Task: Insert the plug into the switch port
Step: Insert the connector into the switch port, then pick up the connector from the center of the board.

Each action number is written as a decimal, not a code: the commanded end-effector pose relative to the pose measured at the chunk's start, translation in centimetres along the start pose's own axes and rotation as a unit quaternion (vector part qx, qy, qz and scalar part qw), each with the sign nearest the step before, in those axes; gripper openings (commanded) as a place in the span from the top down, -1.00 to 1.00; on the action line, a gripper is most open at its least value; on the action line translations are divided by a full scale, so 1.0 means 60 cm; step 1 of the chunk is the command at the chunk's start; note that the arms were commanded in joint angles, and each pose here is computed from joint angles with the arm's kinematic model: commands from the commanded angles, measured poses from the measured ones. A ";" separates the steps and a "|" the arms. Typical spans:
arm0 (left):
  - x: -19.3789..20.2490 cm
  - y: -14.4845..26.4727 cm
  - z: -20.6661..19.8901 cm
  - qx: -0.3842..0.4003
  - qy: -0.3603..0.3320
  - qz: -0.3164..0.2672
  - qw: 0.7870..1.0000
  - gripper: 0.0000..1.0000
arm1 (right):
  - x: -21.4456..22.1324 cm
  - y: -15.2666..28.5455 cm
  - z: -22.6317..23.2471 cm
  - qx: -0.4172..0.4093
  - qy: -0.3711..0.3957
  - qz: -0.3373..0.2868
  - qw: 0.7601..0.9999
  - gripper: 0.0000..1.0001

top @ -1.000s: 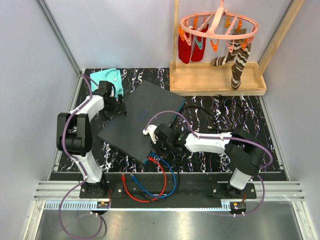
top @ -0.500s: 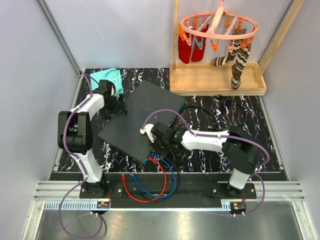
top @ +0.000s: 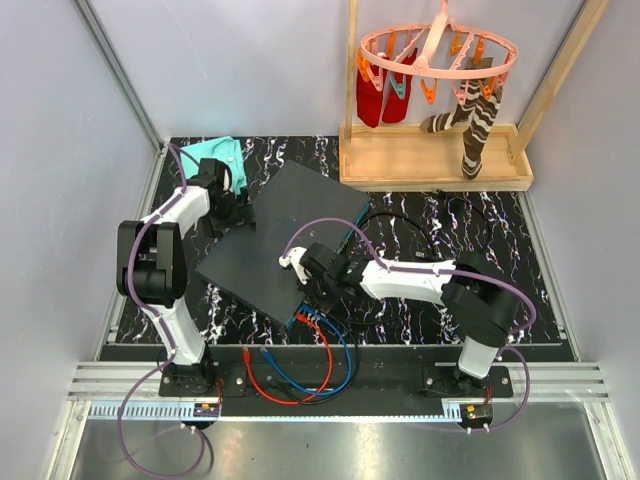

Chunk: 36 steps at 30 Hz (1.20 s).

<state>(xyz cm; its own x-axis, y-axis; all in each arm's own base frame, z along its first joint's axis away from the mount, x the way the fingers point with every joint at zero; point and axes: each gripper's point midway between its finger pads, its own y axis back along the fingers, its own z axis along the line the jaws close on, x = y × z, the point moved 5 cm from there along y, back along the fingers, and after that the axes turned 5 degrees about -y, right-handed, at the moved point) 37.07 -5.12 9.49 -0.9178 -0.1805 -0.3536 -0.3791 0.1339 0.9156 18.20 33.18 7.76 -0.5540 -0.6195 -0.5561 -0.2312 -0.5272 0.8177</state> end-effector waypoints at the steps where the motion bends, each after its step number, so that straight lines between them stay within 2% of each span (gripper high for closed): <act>1: 0.106 -0.030 -0.096 0.128 -0.028 0.138 0.982 -0.98 | -0.266 0.053 -0.023 0.044 -0.012 -0.327 0.944 1.00; 5: 0.111 -0.027 -0.101 0.137 -0.034 0.143 0.980 -0.98 | -0.273 0.056 -0.023 0.040 -0.017 -0.357 0.933 1.00; 7: 0.111 -0.025 -0.102 0.138 -0.037 0.143 0.979 -0.98 | -0.275 0.056 -0.019 0.032 -0.010 -0.352 0.935 1.00; 10: 0.098 -0.023 -0.088 0.108 -0.044 0.129 0.985 -0.97 | -0.253 0.054 -0.011 0.016 -0.005 -0.313 0.950 0.84; 13: 0.070 -0.017 -0.060 0.069 -0.033 0.099 0.992 -0.98 | -0.214 0.057 -0.014 0.019 -0.006 -0.269 0.963 0.61; 14: 0.056 -0.015 -0.047 0.046 -0.028 0.084 0.995 -0.98 | -0.189 0.053 -0.021 0.030 -0.012 -0.235 0.971 0.53; 16: 0.035 -0.006 -0.022 0.019 -0.014 0.060 0.998 -0.97 | -0.157 0.061 -0.024 0.036 -0.015 -0.213 0.976 0.29; 17: 0.020 0.001 -0.012 0.002 -0.009 0.042 0.999 -0.97 | -0.127 0.062 -0.030 0.042 -0.020 -0.177 0.983 0.20; 18: 0.010 0.007 -0.004 -0.007 -0.004 0.032 0.999 -0.98 | -0.118 0.075 -0.031 0.044 -0.025 -0.171 0.984 0.00; 20: -0.020 0.019 0.020 -0.025 0.016 0.006 1.000 -0.98 | -0.078 0.083 -0.050 0.056 -0.039 -0.122 0.990 -0.22; 21: -0.032 0.025 0.027 -0.028 0.023 -0.005 0.999 -0.98 | -0.073 0.099 -0.056 0.059 -0.044 -0.118 0.990 -0.41; 23: -0.060 0.045 0.034 -0.035 0.036 -0.034 0.998 -0.98 | -0.051 0.120 -0.090 0.080 -0.067 -0.091 0.990 -0.55; 25: -0.086 0.072 0.055 -0.052 0.051 -0.064 0.995 -0.98 | -0.050 0.152 -0.126 0.105 -0.091 -0.096 0.986 -0.65; 28: -0.096 0.119 0.049 -0.052 0.057 -0.096 0.992 -0.98 | -0.024 0.192 -0.214 0.176 -0.153 -0.074 0.970 -0.70; 29: -0.097 0.146 0.042 -0.045 0.059 -0.115 0.991 -0.97 | -0.011 0.208 -0.263 0.204 -0.191 -0.071 0.957 -0.71; 31: -0.084 0.165 0.034 -0.036 0.058 -0.124 0.990 -0.97 | 0.015 0.219 -0.316 0.247 -0.239 -0.045 0.938 -0.71; 33: -0.072 0.198 0.020 -0.025 0.049 -0.149 0.987 -0.98 | 0.042 0.232 -0.377 0.289 -0.301 -0.030 0.908 -0.72; 34: -0.050 0.194 0.006 -0.020 0.035 -0.142 0.989 -0.98 | 0.050 0.235 -0.392 0.296 -0.331 -0.031 0.895 -0.73; 36: -0.028 0.213 -0.026 0.000 0.004 -0.163 0.987 -0.98 | 0.073 0.234 -0.432 0.298 -0.375 -0.022 0.878 -0.74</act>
<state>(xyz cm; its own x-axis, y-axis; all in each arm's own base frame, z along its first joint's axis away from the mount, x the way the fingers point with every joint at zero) 36.67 -1.52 19.36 -0.7909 -0.2881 -0.5399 -0.5688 0.0209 0.8222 32.04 11.85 14.14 -0.7999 -0.0855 -0.5940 -0.5847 -0.1124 0.8034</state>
